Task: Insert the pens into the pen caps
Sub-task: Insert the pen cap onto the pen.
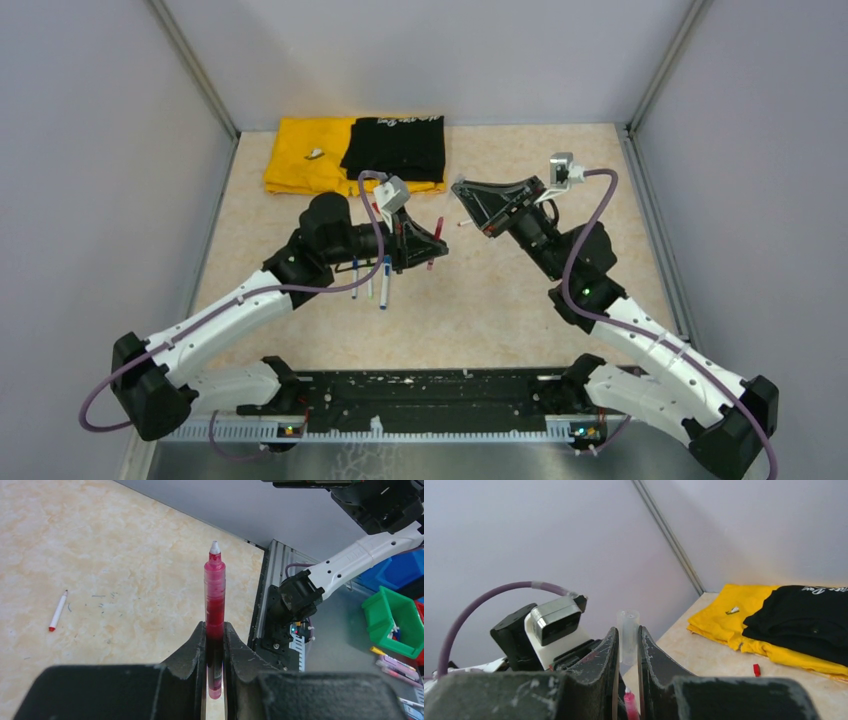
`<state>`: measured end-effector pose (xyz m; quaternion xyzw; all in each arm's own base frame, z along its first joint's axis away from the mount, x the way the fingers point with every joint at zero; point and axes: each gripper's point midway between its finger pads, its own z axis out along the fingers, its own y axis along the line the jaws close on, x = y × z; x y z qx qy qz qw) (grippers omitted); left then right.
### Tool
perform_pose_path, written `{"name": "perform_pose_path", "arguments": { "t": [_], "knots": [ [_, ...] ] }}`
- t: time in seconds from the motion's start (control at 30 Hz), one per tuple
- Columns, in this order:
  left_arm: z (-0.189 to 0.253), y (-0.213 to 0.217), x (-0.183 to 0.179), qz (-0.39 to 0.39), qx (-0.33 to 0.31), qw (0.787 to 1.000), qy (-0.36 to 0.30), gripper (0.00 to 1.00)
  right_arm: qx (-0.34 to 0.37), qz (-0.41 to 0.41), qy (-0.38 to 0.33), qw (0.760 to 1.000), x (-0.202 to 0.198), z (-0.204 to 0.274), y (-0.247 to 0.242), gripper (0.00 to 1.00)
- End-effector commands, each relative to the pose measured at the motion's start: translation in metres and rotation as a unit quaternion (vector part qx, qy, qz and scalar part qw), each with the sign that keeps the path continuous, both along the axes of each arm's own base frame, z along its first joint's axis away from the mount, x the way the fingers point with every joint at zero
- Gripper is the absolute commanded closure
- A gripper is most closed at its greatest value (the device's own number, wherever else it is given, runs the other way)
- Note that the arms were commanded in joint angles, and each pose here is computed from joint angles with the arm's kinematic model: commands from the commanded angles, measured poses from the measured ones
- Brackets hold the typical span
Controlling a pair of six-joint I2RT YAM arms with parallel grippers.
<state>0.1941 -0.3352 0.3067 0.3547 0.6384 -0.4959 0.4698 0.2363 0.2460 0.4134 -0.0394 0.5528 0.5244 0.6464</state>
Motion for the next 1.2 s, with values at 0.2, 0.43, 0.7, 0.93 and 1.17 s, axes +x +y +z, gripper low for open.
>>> {"name": "perform_pose_path", "arguments": {
  "t": [0.2, 0.43, 0.7, 0.93, 1.17],
  "knots": [
    [0.021, -0.012, -0.012, -0.040, -0.016, 0.998, -0.040, 1.00, -0.004, 0.056, -0.075, 0.996, -0.022, 0.026, 0.010, 1.00],
    [0.020, -0.008, -0.011, -0.027, -0.014, 0.999, -0.042, 1.00, -0.026, 0.062, -0.070, 0.995, -0.023, 0.017, 0.013, 1.00],
    [0.022, -0.006, -0.007, -0.012, -0.016, 0.999, -0.045, 1.00, -0.040, 0.060, -0.068, 0.995, -0.024, 0.012, 0.012, 1.00],
    [0.023, -0.004, -0.006, -0.007, -0.017, 0.999, -0.046, 1.00, -0.050, 0.061, -0.062, 0.995, -0.023, 0.007, 0.013, 1.00],
    [0.024, -0.004, -0.005, -0.003, -0.018, 0.999, -0.048, 1.00, -0.053, 0.062, -0.058, 0.995, -0.023, 0.004, 0.014, 1.00]
  ]
}}
